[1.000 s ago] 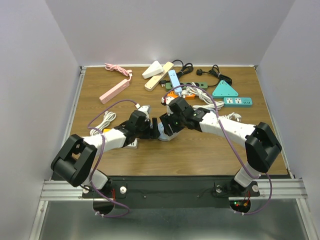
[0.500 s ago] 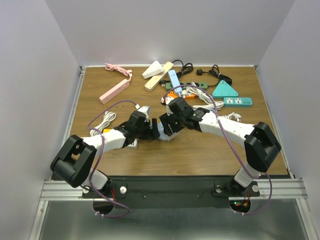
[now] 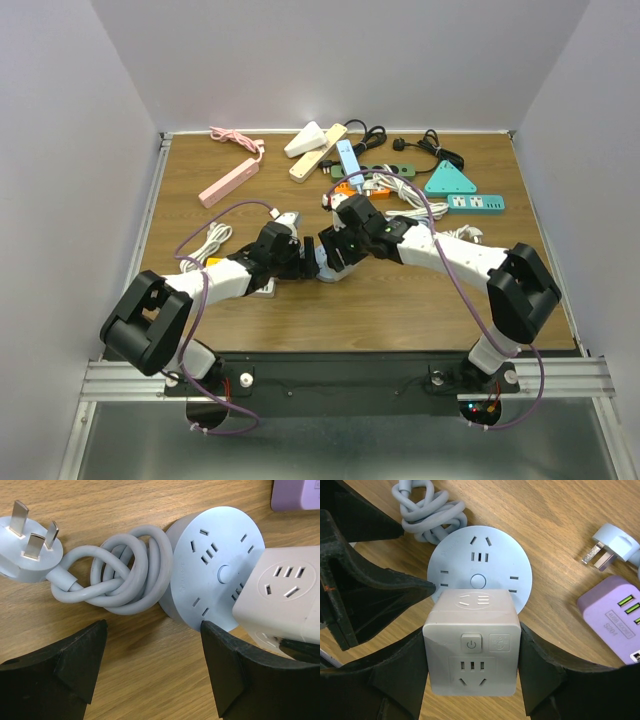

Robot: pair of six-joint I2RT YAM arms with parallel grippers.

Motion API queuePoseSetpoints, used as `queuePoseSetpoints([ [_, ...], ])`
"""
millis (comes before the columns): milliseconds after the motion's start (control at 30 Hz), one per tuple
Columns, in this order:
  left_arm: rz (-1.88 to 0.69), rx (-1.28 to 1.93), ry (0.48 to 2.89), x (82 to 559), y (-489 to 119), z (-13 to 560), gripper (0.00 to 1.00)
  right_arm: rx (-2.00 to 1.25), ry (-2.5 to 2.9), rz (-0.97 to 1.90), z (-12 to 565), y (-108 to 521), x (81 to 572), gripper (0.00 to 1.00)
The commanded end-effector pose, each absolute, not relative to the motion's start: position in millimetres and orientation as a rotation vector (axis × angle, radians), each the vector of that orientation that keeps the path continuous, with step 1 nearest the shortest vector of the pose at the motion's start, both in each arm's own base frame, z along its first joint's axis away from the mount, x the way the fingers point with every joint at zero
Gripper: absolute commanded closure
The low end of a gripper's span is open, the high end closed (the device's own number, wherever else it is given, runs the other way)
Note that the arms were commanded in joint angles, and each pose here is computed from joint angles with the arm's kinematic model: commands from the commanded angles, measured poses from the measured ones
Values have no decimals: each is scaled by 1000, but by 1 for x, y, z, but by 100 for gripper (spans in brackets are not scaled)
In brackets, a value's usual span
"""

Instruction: Insert the plug

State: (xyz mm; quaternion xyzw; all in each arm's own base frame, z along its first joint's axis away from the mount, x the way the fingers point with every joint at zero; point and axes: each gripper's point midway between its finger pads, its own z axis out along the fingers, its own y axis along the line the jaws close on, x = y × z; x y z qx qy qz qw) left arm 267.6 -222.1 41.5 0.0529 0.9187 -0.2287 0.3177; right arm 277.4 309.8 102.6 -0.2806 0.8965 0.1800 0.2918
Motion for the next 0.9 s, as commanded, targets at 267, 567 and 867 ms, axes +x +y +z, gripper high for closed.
queuePoseSetpoints([
  [267,-610,161,2396,265,-221,47,14,-685,2410,472,81,310,277,100],
  [567,-606,170,2413,265,-222,41,18,-705,2445,362,48,288,271,100],
  [867,-606,172,2421,267,-223,38,26,-702,2448,302,37,273,253,100],
])
